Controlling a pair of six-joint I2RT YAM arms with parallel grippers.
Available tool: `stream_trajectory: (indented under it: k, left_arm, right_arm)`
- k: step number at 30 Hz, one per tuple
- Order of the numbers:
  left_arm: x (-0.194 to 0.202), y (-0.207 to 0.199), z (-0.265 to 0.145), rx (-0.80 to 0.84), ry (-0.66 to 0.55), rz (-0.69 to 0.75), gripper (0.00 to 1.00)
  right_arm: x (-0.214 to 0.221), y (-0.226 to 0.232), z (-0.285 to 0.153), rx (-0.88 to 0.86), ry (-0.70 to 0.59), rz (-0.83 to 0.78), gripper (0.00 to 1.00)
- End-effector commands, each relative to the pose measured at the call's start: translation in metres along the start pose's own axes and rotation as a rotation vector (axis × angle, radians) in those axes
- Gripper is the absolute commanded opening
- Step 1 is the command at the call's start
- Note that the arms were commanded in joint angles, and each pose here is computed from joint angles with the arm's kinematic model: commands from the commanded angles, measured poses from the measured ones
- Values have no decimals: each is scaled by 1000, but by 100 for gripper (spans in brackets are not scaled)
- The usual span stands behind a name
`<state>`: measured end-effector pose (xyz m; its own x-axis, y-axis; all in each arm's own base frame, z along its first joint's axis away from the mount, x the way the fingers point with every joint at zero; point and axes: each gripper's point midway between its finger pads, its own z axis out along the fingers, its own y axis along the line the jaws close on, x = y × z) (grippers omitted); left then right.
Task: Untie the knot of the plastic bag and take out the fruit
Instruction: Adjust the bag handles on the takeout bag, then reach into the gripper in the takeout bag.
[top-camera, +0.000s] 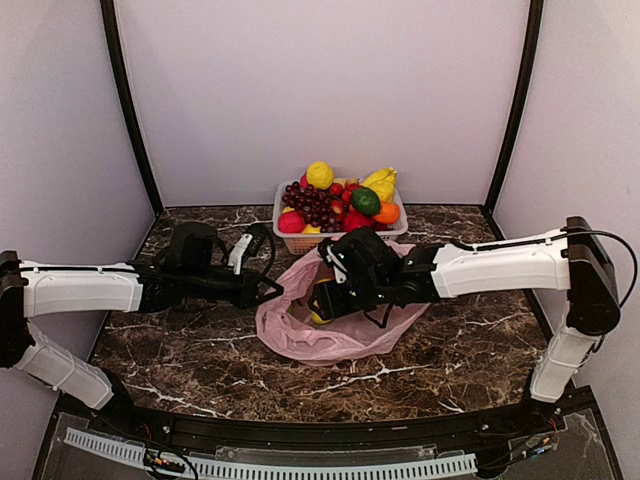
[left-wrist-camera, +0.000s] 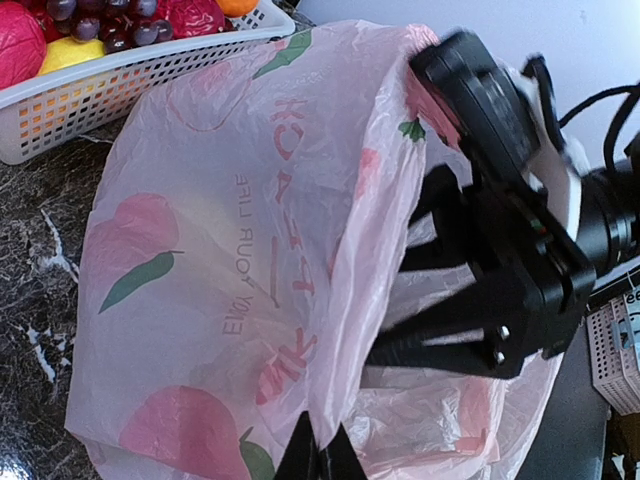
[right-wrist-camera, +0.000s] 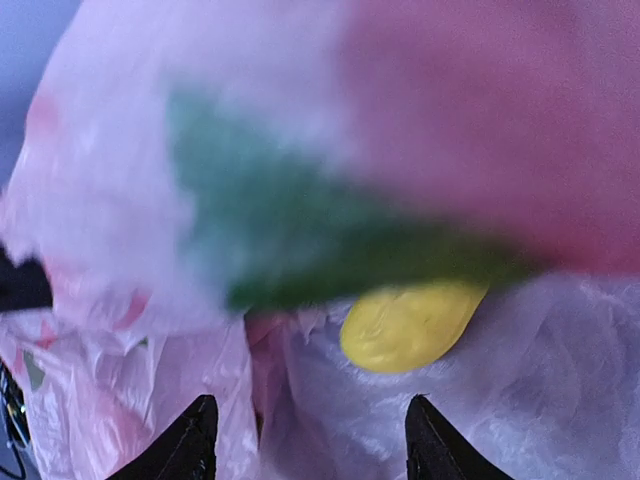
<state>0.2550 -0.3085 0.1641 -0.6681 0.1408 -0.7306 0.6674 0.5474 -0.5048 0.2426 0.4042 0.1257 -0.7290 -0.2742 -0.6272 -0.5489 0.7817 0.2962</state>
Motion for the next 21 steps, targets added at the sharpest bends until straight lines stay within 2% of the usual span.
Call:
stream_trajectory:
  k: [1, 10, 16, 21]
  left_arm:
    - [12, 2, -2, -15, 38, 43, 1]
    - [12, 2, 1, -8, 48, 21, 1]
    - [11, 2, 3, -4, 48, 8, 1]
    - [10, 4, 2, -15, 43, 2, 1]
  right_arm:
    - [-20, -32, 24, 123, -20, 50, 62]
    - [-23, -60, 64, 242, -37, 151, 66]
    - [-17, -71, 83, 255, -32, 160, 71]
    - [-17, -82, 96, 278, -30, 155, 70]
